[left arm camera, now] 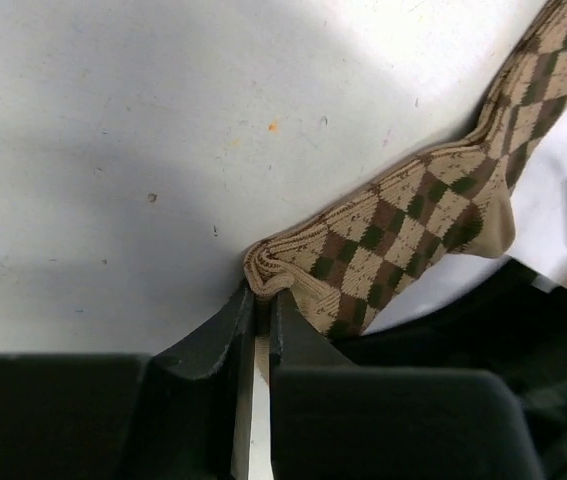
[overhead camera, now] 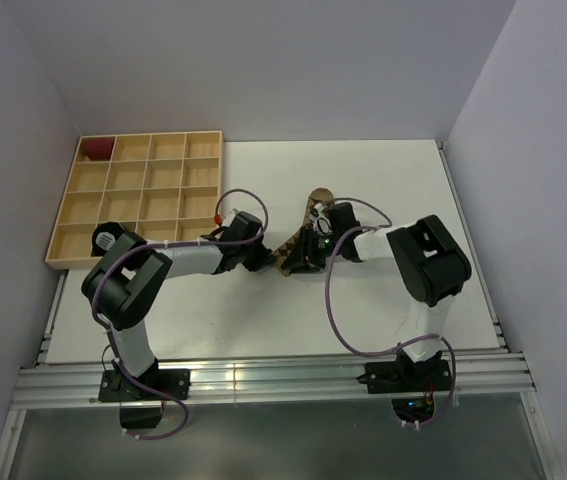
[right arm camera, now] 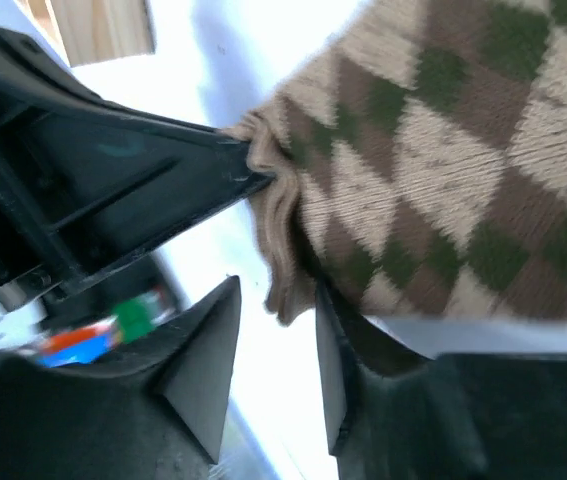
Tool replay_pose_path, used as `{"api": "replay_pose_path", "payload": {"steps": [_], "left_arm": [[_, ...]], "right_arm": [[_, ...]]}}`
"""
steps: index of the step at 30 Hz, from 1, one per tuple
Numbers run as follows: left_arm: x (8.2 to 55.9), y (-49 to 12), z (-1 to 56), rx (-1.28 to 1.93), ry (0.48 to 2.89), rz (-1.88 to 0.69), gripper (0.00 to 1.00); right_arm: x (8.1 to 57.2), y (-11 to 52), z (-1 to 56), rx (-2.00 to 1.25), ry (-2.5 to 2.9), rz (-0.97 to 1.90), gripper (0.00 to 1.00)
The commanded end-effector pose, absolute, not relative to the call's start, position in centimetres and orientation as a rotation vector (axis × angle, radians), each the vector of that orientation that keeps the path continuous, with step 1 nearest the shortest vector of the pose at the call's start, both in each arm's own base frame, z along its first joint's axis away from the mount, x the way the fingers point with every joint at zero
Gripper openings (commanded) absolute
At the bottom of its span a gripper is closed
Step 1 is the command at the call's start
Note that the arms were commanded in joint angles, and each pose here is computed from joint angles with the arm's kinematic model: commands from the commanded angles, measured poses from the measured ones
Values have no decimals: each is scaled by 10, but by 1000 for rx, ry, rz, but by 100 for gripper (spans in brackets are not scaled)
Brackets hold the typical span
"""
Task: Roll the socks
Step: Roll the sock at the center of the board.
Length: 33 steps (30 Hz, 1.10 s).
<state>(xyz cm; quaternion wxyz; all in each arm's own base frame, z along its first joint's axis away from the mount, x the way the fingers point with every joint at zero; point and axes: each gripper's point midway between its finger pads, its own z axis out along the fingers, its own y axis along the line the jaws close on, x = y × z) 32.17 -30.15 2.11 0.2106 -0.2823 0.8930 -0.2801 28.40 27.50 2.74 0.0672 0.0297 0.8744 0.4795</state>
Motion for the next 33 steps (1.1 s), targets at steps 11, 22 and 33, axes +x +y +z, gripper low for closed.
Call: {"api": "replay_pose_path", "payload": {"steps": [11,22,33], "left_arm": [[288,-257,-25,-534,2833,-209,6],[302,-255,-18,-461,2872,-184,7],[302,-257,-16,-468,2873,-211,7]], "right_arm": [[301,259,95,-493,2155,549,46],[281,288,84,-649,1971,413,45],[275,312,81,-747,1923,376,42]]}}
